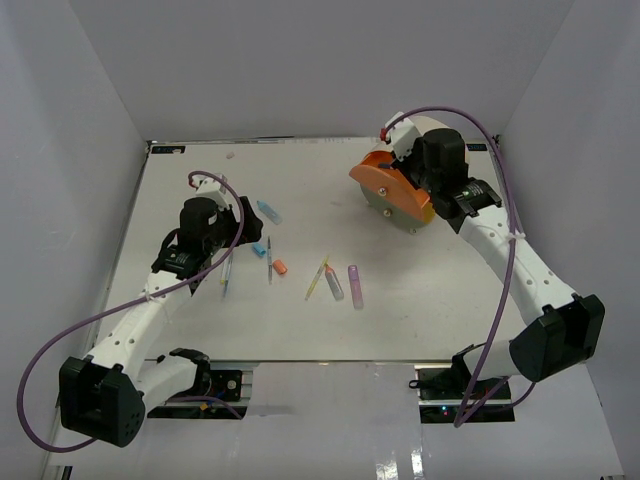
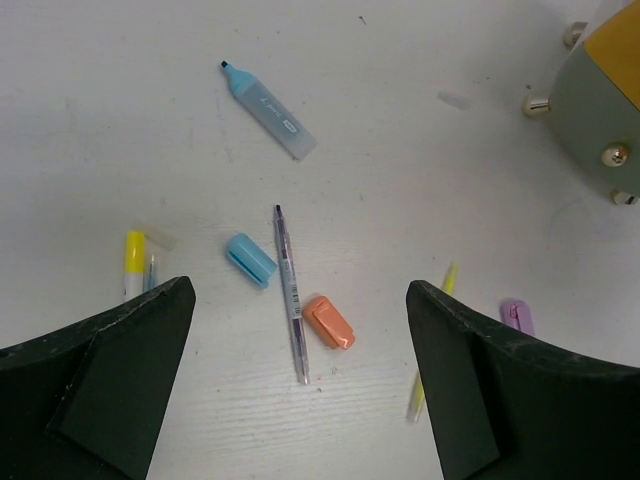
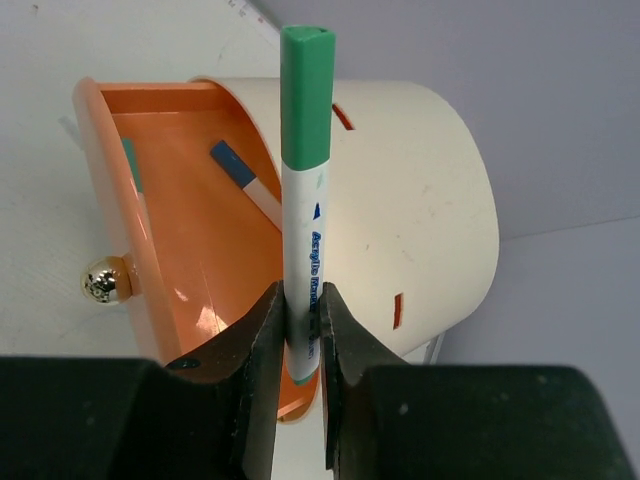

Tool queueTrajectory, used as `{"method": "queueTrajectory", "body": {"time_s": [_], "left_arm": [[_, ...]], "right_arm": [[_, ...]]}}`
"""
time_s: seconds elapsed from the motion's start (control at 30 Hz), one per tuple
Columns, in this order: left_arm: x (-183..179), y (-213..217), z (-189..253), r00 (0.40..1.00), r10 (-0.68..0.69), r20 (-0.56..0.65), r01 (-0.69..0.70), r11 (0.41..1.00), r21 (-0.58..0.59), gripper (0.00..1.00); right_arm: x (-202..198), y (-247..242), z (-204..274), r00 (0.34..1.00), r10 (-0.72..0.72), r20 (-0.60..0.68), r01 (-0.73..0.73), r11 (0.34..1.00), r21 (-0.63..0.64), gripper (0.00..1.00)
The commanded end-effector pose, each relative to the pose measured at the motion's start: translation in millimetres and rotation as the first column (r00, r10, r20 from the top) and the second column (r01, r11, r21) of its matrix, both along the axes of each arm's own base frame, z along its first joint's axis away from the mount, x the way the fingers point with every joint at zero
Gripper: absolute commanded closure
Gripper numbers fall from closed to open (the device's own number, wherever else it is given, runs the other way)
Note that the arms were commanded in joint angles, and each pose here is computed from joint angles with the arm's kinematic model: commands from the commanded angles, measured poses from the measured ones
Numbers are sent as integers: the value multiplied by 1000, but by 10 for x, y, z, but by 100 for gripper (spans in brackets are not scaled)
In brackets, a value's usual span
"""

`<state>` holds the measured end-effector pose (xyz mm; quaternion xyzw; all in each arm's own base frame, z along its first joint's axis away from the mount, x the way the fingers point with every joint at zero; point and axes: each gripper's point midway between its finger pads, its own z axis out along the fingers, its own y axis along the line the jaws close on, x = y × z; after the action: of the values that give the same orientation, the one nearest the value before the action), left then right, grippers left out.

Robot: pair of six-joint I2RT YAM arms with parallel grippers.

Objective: Sort the stationery into containers
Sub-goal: Place the pen in the drawer.

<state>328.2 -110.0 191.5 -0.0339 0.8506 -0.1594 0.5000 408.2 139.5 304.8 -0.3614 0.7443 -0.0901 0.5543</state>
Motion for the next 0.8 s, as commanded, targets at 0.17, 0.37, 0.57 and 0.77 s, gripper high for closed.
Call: {"method": "queueTrajectory", "body": {"time_s": [0.17,0.37,0.57,0.77], "left_arm": [[2,113,-1,999,44,5,-44,998,42,2],[1,119,-34,999,44,-9,-44,998,45,2],[-5,125,-43,999,48,-13,-47,998,46,2],[5,266,-191,991,115,-72,-108,990,91,2]], "right_arm": [[14,112,22,997,71,-13,-71,997,15,71],[12,92,-14,998,59,-19,-59,998,13,58],[30,9,120,1000,8,19,-9,1000,20,40],[-154,-135,640,991,-62,122,47,992,121,13]]}}
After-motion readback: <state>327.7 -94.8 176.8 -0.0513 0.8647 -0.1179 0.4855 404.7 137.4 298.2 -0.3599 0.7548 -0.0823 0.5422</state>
